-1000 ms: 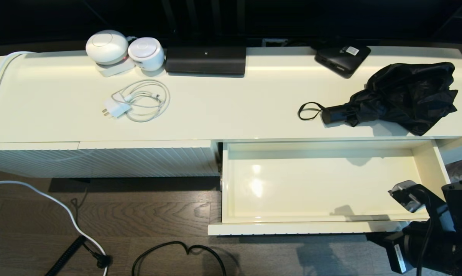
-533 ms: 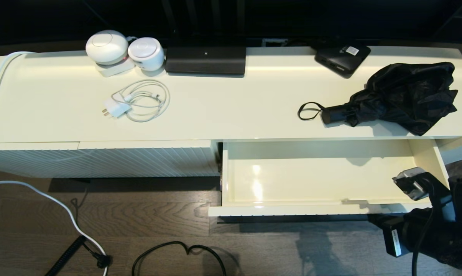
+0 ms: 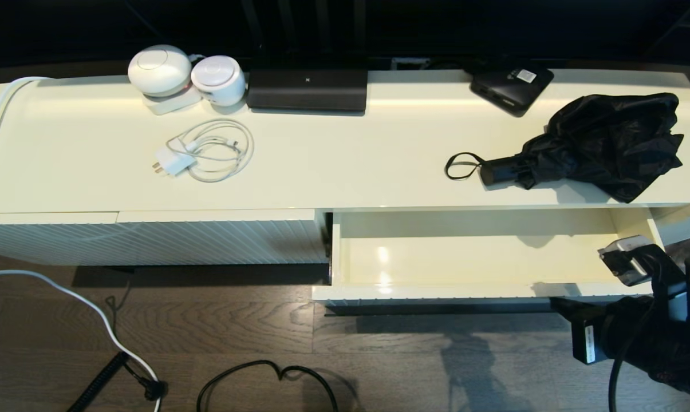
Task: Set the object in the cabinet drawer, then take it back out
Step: Close the drawer
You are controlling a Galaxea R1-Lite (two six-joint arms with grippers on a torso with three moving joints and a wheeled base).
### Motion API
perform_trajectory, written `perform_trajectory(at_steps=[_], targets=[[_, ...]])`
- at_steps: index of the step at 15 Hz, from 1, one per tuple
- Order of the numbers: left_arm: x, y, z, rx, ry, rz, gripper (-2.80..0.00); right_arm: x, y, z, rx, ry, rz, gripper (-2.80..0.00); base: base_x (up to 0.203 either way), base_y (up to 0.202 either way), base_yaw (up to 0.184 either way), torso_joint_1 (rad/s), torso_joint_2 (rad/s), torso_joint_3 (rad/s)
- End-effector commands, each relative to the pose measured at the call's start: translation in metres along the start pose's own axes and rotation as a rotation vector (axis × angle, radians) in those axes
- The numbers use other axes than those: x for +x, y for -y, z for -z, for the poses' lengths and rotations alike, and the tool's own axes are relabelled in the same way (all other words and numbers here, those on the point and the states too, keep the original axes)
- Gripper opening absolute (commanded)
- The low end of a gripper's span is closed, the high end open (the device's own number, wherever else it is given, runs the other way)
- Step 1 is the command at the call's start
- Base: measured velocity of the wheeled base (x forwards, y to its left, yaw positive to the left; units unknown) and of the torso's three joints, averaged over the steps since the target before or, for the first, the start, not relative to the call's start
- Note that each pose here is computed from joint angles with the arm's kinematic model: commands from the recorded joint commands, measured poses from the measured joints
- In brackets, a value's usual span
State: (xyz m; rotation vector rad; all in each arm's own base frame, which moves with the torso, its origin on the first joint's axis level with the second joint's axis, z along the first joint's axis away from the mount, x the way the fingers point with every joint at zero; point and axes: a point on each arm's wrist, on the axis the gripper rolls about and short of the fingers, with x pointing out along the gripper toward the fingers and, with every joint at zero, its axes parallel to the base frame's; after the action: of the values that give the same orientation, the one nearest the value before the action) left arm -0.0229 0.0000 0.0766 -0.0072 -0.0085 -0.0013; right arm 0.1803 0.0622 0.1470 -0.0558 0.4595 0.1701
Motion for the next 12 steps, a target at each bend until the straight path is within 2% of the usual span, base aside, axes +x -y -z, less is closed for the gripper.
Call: perform_trajectory(at_steps=[1, 8, 12], targets=[[0.000, 0.000, 0.000, 0.000, 0.001, -0.001, -2.80, 0.001, 0.001, 0.002, 0.003, 0.006, 0.002, -2.80, 0.000, 0.000, 0.000, 0.000, 0.00, 0.000], [0.000, 0.000, 0.000, 0.000, 0.000, 0.000, -2.80, 0.021, 0.001, 0.004, 0.028, 0.106, 0.047, -2.80, 0.000, 0.000, 0.000, 0.000, 0.00, 0.000], [0.000, 0.000, 0.000, 0.000, 0.001, -0.001, -2.80, 0.027, 0.004, -0.008, 0.100, 0.170, 0.082, -2.80, 0.000, 0.000, 0.000, 0.000, 0.00, 0.000]])
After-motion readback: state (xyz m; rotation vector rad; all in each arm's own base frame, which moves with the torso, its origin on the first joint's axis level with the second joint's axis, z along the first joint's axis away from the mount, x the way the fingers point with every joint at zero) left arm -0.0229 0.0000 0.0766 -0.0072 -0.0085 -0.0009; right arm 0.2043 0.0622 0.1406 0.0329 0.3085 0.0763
